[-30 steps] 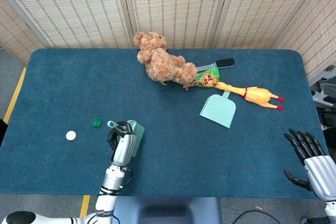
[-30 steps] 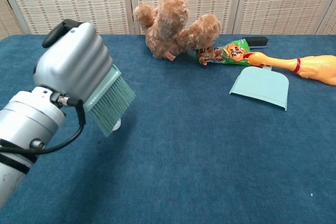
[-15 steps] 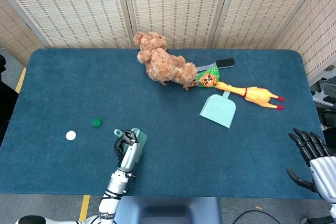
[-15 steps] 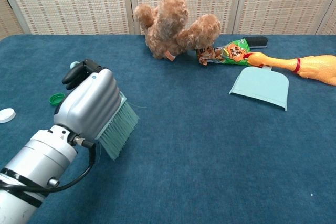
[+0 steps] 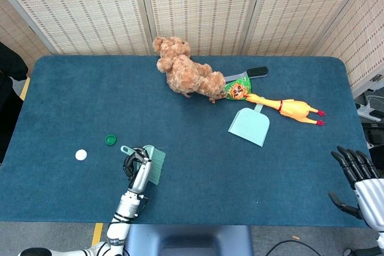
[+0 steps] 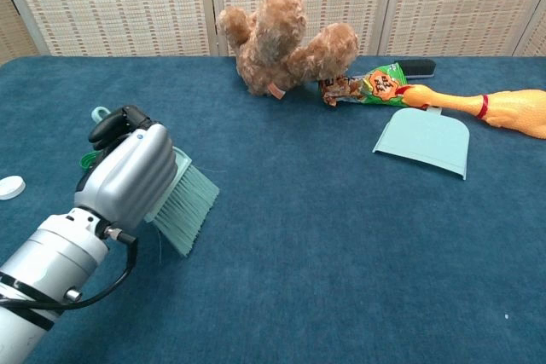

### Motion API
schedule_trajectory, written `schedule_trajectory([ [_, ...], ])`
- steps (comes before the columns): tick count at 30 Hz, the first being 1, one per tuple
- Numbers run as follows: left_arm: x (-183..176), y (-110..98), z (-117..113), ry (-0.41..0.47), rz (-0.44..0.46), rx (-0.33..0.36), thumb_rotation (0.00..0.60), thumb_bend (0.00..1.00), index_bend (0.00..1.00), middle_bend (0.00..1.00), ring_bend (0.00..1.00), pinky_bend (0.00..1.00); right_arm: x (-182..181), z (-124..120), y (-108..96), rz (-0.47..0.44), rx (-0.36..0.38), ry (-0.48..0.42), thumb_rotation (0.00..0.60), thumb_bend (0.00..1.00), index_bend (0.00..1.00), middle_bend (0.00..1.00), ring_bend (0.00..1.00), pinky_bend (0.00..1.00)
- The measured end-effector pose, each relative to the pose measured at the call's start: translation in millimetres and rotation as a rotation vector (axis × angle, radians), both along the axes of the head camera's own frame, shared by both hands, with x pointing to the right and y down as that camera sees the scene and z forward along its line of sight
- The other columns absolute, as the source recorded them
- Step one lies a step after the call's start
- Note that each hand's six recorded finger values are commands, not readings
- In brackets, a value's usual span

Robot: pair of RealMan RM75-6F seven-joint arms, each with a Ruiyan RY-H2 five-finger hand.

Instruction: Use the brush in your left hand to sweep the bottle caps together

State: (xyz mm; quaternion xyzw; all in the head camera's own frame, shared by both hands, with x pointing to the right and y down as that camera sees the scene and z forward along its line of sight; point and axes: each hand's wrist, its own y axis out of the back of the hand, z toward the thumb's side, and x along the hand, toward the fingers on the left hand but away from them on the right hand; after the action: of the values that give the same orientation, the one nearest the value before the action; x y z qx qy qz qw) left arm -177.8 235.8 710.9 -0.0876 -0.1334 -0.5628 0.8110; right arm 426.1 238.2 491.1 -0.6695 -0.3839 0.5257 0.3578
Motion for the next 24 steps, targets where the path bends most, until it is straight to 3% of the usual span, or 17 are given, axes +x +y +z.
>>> schedule_trajectory([
  [10, -31.1, -6.0, 14.9, -0.126, 0.035, 0.057, 0.6, 0.53, 0.93, 1.0, 0.79, 0.83, -2.1, 1.6, 1.5, -0.006, -0.005, 0.008, 0.6, 0.2, 0.0, 0.0, 0.0, 0.0],
  [24, -59.7, -18.6, 25.9, -0.224, 0.021, 0.101, 0.6, 0.53, 0.93, 1.0, 0.79, 0.83, -2.3, -0.5, 1.8, -0.005, 0.002, 0.008, 0.6, 0.2, 0.0, 0.0, 0.0, 0.0],
])
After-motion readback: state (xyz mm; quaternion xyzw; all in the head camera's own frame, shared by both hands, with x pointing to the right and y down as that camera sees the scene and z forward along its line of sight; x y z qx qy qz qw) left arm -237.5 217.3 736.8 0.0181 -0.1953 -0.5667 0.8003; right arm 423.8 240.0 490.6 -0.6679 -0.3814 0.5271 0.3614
